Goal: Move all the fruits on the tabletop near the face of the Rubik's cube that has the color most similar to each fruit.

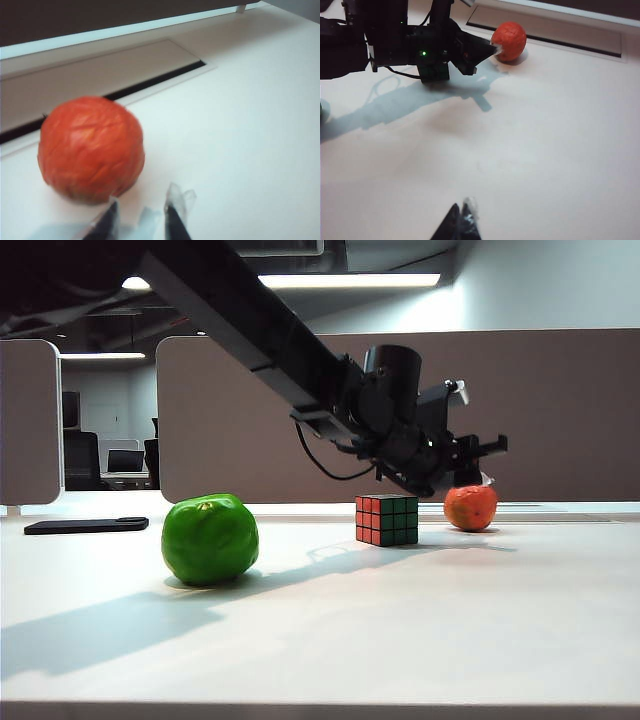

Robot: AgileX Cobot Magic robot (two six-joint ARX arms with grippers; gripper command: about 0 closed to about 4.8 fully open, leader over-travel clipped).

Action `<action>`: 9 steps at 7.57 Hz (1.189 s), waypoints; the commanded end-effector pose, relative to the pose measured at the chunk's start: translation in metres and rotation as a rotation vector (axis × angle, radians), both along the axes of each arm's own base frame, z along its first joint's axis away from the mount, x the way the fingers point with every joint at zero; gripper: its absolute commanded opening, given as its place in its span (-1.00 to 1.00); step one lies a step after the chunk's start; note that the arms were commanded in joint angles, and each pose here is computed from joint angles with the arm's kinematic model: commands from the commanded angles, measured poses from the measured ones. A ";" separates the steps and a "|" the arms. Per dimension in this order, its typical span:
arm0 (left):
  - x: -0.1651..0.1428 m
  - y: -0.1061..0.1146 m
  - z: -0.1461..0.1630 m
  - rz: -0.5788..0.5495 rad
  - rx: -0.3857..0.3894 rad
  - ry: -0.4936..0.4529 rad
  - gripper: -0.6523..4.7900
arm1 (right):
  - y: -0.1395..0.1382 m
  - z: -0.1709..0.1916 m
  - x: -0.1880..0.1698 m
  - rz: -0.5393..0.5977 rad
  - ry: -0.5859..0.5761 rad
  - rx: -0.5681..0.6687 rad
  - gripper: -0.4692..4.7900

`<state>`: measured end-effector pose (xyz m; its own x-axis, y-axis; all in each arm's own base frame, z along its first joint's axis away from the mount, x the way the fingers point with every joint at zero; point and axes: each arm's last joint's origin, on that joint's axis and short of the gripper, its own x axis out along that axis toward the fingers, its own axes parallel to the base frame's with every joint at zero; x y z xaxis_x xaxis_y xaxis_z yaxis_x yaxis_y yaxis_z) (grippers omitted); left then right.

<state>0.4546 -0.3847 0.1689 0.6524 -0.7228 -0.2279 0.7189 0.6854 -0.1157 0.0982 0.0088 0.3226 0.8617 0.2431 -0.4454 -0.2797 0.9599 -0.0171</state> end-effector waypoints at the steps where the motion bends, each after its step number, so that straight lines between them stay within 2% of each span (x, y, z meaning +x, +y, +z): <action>1: -0.021 0.034 0.137 0.054 -0.006 -0.177 -0.57 | 0.000 0.011 -0.002 -0.009 -0.125 0.001 -0.83; 3: -0.028 0.047 0.160 0.091 0.018 -0.165 -0.57 | -0.001 0.014 -0.006 -0.020 -0.161 -0.002 -0.83; 4: -0.083 0.162 0.267 0.166 0.193 0.023 -0.78 | -0.005 0.024 -0.081 -0.109 -0.451 0.052 -0.83; 5: -0.091 0.167 0.274 0.163 0.200 0.024 -0.78 | -0.005 0.022 -0.085 -0.109 -0.442 0.052 -0.83; 6: -0.116 0.182 0.296 0.162 0.202 0.027 -0.78 | -0.005 0.010 -0.095 -0.112 -0.492 0.071 -0.83; 7: -0.135 0.194 0.306 0.175 0.231 0.062 -0.78 | -0.005 -0.026 -0.086 -0.113 -0.428 0.072 -0.83; 9: -0.144 0.202 0.308 0.189 0.266 0.100 -0.78 | -0.004 -0.036 -0.077 -0.096 -0.403 0.076 -0.83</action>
<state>0.3167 -0.1881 0.4754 0.7402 -0.5152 -0.4321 0.5779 0.8159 0.0170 0.0186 0.0043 0.2870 0.9851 0.1553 -0.0742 -0.1584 0.9867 -0.0375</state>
